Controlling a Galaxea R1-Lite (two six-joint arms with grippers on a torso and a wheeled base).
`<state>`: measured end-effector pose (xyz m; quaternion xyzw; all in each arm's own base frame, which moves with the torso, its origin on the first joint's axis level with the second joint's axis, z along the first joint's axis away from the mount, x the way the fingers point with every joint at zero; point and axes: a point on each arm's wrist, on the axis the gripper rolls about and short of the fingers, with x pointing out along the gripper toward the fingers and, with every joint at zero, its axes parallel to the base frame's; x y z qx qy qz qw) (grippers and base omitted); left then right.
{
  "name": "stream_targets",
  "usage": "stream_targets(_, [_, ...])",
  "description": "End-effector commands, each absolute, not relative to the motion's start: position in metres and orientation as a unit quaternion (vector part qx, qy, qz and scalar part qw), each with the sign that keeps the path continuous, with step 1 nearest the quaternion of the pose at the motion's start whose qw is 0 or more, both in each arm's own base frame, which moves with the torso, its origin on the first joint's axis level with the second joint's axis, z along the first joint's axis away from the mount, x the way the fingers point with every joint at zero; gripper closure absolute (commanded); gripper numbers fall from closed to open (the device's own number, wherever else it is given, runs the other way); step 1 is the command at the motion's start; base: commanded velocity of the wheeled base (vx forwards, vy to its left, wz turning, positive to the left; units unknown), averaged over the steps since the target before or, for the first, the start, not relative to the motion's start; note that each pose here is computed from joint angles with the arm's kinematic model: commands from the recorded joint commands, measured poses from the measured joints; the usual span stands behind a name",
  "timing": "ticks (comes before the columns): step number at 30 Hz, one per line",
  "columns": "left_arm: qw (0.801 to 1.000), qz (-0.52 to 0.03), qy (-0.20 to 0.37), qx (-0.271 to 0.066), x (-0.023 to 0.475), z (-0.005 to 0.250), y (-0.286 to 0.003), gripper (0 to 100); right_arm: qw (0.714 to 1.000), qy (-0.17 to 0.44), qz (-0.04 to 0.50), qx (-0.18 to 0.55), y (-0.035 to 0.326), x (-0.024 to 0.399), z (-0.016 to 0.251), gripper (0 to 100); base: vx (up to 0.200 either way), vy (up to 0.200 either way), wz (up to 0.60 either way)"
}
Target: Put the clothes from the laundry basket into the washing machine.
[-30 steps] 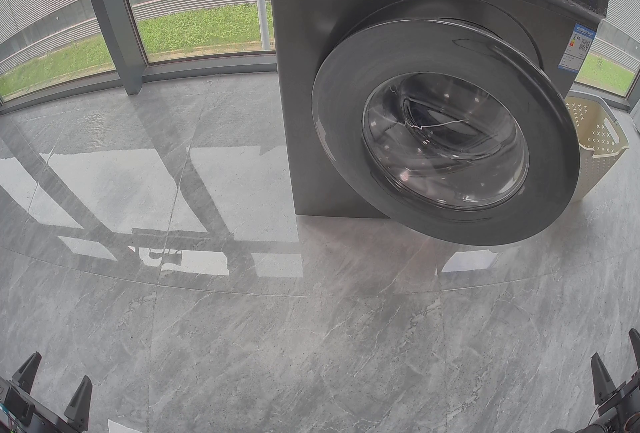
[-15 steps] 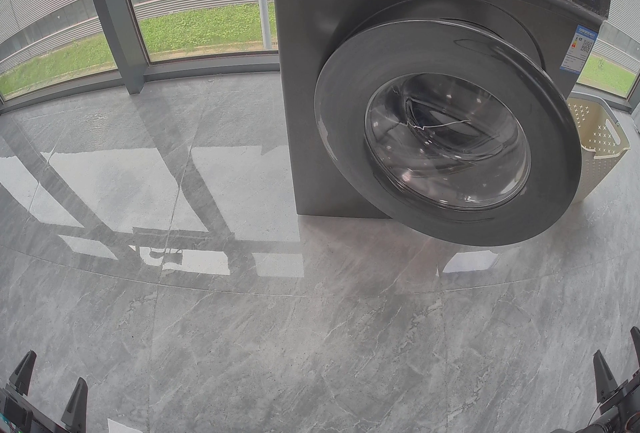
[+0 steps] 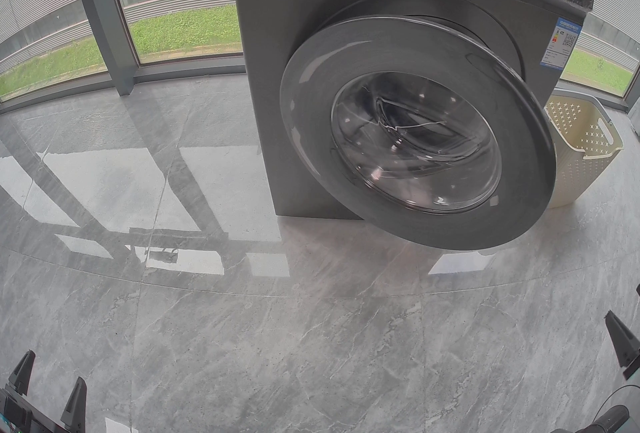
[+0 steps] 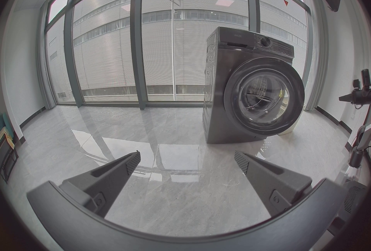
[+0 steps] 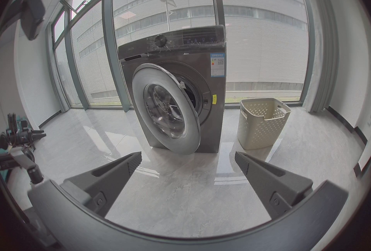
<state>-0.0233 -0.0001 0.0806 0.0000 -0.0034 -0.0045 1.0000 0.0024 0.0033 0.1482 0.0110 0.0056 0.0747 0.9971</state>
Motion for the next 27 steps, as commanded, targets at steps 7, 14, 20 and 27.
stream_targets(7, [1.000, -0.002, 0.001, 0.002, -0.023, 0.076, 0.000, 0, 0.955, 0.178, 0.208, 0.113, 0.069, 0.156, 0.177, 0, 0.000, -0.200, 0.00])
stream_targets(14, [1.000, -0.002, -0.001, 0.003, -0.023, 0.076, 0.000, 0, 0.940, 0.190, 0.232, 0.160, 0.113, 0.177, 0.191, 0, 0.000, -0.029, 0.00])
stream_targets(20, [1.000, -0.002, 0.000, 0.003, -0.023, 0.075, 0.000, 0, 0.929, 0.195, 0.251, 0.191, 0.132, 0.185, 0.199, 0, 0.000, 0.000, 0.00])
stream_targets(27, [1.000, -0.002, 0.001, 0.002, -0.023, 0.076, 0.000, 0, 0.927, 0.194, 0.251, 0.198, 0.151, 0.209, 0.196, 0, 0.000, -0.029, 0.00])
